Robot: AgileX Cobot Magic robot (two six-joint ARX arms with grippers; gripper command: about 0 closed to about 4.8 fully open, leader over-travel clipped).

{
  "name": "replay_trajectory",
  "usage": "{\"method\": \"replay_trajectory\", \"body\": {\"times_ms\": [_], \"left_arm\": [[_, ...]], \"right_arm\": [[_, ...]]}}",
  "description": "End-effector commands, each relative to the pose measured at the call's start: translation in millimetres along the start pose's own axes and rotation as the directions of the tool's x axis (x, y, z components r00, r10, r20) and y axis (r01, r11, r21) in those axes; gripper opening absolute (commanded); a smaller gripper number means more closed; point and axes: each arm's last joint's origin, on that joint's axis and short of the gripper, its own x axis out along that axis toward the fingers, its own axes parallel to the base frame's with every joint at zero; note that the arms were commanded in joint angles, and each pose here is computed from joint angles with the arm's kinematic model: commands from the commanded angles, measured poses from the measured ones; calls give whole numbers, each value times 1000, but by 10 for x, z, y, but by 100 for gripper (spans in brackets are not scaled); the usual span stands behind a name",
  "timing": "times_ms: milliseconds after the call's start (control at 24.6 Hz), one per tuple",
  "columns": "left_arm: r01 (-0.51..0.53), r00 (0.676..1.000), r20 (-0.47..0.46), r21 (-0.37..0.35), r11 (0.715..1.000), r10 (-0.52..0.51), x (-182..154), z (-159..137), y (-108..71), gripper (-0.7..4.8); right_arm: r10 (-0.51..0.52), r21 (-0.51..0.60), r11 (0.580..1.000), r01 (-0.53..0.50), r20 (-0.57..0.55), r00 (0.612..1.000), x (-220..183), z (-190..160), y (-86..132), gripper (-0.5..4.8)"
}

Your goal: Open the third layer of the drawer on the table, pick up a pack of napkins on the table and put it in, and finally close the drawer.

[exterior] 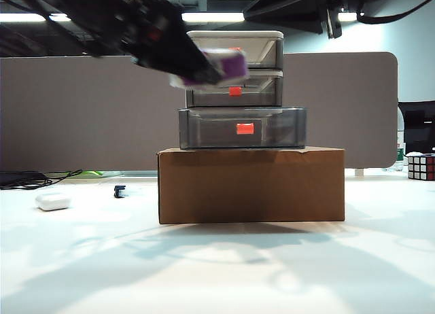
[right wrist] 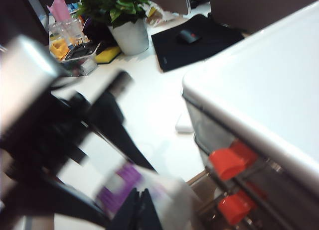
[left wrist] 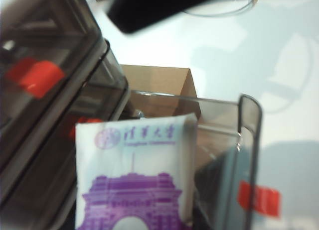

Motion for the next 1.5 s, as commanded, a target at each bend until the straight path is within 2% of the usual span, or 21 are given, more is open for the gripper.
{"method": "replay_trajectory", "body": {"times_ms": [41,406,446,690,893,1014,1055,1136,1177,1217,1258,1379,1501], "left_arm": [[27,999,28,24,999,-28,181,130,13,184],[75,997,-18,6,997,-75,445,26,-17,187],[74,997,-18,6,997,-74,447,25,-17,194],[70,997,-11,7,997,-70,445,36,-15,336],[64,998,-12,1,998,-64,430,46,-13,341],[71,997,-28,-47,996,-73,155,171,-52,335],[71,997,-27,-56,996,-73,32,227,-71,323],[70,997,-17,-87,994,-72,-176,314,-108,264],[69,997,-14,-120,990,-72,-298,355,-133,214],[86,996,-14,-184,979,-90,-448,389,-178,136],[159,986,-11,-239,958,-166,-536,385,-234,77],[257,961,-25,-282,924,-275,-549,333,-294,23],[286,944,-64,-326,901,-323,-425,263,-319,-6]], "right_arm": [[7,-23,1000,-6,24,1000,-28,62,33,-6],[-8,-31,999,10,40,999,-92,97,22,-6],[-8,-31,999,10,40,999,-93,97,22,-6],[-8,-33,999,10,42,999,-97,103,27,-6],[-9,-33,999,10,42,999,-97,103,27,-6],[-9,-34,999,10,43,999,-97,104,27,-6],[-9,-35,999,10,44,999,-97,107,27,-6],[-15,-37,999,17,48,999,-96,127,26,-6],[-19,-41,999,22,52,998,-96,143,27,-6],[-44,-52,997,48,69,997,-98,208,31,-6],[-69,-63,995,74,87,994,-91,281,24,-6],[-86,-79,992,95,113,990,-46,429,-15,-6],[-84,-83,992,94,117,989,59,549,-107,-6]]}}
